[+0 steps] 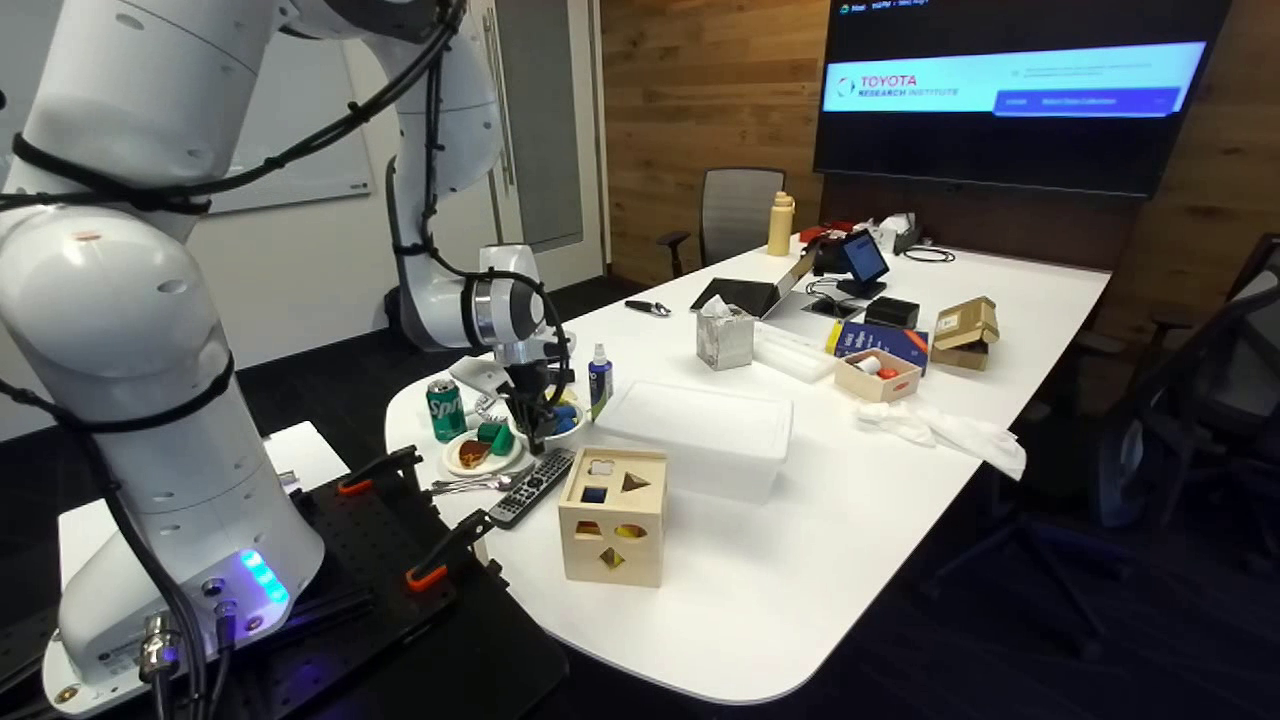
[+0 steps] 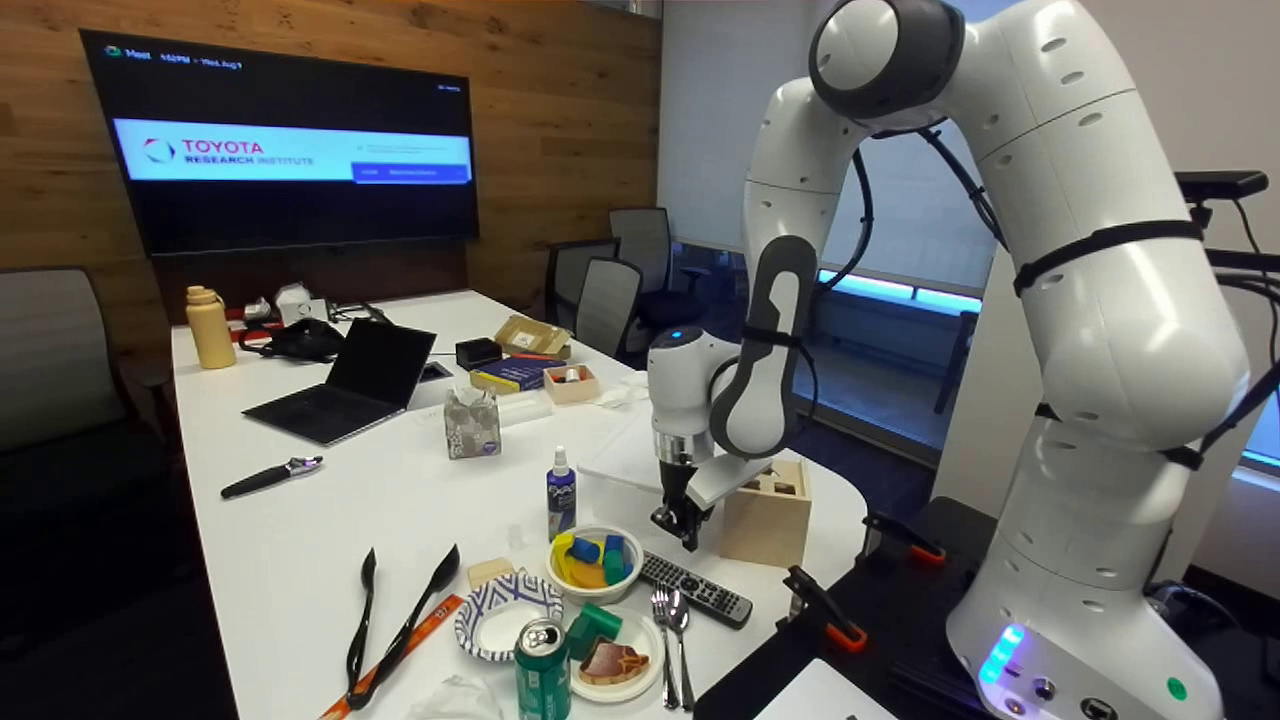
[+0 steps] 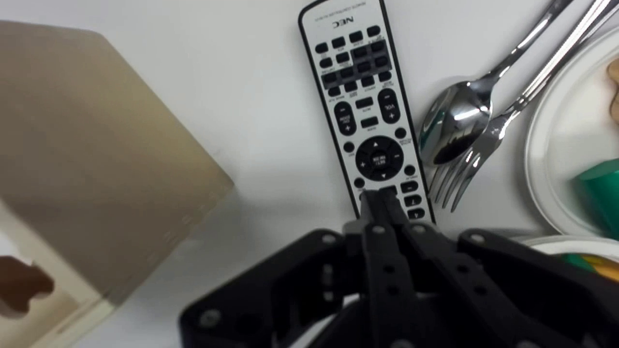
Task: Press a button on the remote control.
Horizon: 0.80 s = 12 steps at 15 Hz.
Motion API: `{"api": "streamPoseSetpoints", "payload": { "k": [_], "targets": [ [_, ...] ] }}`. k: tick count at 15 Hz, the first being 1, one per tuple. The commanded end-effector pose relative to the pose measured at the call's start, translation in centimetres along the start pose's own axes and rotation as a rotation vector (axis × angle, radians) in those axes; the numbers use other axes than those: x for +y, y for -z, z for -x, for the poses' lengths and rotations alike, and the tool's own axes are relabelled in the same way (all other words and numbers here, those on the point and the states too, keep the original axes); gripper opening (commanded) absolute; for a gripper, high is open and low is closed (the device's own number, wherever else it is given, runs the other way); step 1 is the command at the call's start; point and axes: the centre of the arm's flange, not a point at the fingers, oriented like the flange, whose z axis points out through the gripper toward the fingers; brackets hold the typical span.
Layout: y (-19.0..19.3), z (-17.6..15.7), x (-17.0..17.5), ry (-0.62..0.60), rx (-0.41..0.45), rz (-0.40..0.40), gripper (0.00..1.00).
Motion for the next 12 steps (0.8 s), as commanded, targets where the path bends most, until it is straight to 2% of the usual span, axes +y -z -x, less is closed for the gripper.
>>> {"api": "streamPoseSetpoints", "payload": {
  "k": [1,5,9,10,12],
  "targets": [
    [5.4,0.0,0.3,0.042,0.011,0.032,0.34],
    [9.2,-0.4,-0.1,0.087,0.042,0.056,0.65],
    [12.3,-0.5,-0.3,0.138,0.093,0.04,0.95],
    [12.9,-0.5,-0.4,0.15,0.106,0.036,0.99],
    [13.8,-0.7,-0.5,0.168,0.121,0.032,1.0]
  ]
}}
